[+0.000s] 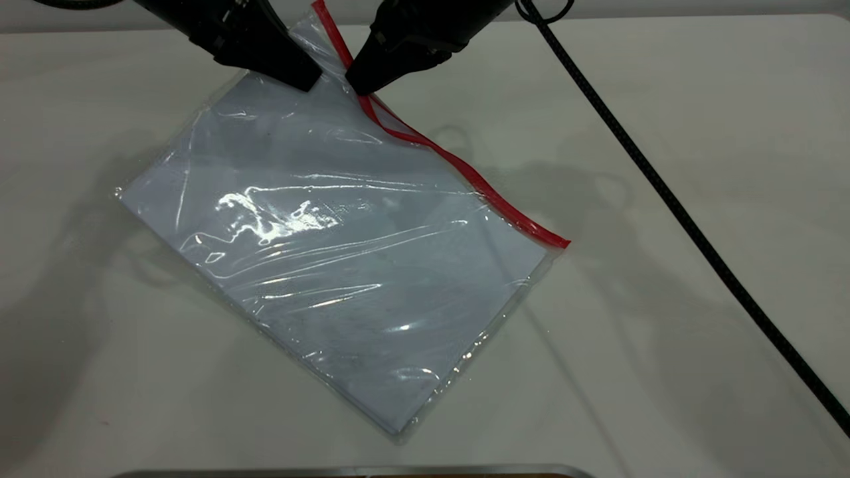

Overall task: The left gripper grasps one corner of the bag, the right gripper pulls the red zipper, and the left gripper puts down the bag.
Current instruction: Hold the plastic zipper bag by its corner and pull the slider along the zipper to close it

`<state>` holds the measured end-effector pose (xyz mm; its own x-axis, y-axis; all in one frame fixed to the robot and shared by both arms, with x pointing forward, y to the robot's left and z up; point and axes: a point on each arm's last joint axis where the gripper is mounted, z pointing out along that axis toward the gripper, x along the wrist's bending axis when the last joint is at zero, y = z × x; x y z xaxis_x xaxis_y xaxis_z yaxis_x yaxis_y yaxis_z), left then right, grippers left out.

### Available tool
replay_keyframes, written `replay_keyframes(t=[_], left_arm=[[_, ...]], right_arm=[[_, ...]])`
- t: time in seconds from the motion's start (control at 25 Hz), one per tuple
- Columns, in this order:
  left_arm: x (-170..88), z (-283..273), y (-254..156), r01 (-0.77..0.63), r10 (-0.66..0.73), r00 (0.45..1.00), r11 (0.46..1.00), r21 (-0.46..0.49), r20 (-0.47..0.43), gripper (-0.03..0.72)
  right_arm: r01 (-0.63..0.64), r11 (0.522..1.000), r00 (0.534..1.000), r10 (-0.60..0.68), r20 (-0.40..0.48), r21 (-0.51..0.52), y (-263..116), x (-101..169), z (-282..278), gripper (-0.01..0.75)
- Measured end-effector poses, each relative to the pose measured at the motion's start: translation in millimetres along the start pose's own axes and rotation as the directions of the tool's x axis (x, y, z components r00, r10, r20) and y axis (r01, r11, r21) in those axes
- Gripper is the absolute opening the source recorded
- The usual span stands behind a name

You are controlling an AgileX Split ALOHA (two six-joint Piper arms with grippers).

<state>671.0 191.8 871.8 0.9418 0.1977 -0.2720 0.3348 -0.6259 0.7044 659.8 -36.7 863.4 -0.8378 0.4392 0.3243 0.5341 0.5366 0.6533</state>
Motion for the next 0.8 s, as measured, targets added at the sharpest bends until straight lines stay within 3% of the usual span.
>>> replay_keyframes(t=[0.8], left_arm=[[1.1, 0.0, 0.6, 0.023, -0.023, 1.000, 1.000, -0.007, -0.012, 0.053]], right_arm=[[0.032, 0.998, 0.995, -0.037, 0.093, 0.059, -4.4, -5.6, 2.2, 0.037]])
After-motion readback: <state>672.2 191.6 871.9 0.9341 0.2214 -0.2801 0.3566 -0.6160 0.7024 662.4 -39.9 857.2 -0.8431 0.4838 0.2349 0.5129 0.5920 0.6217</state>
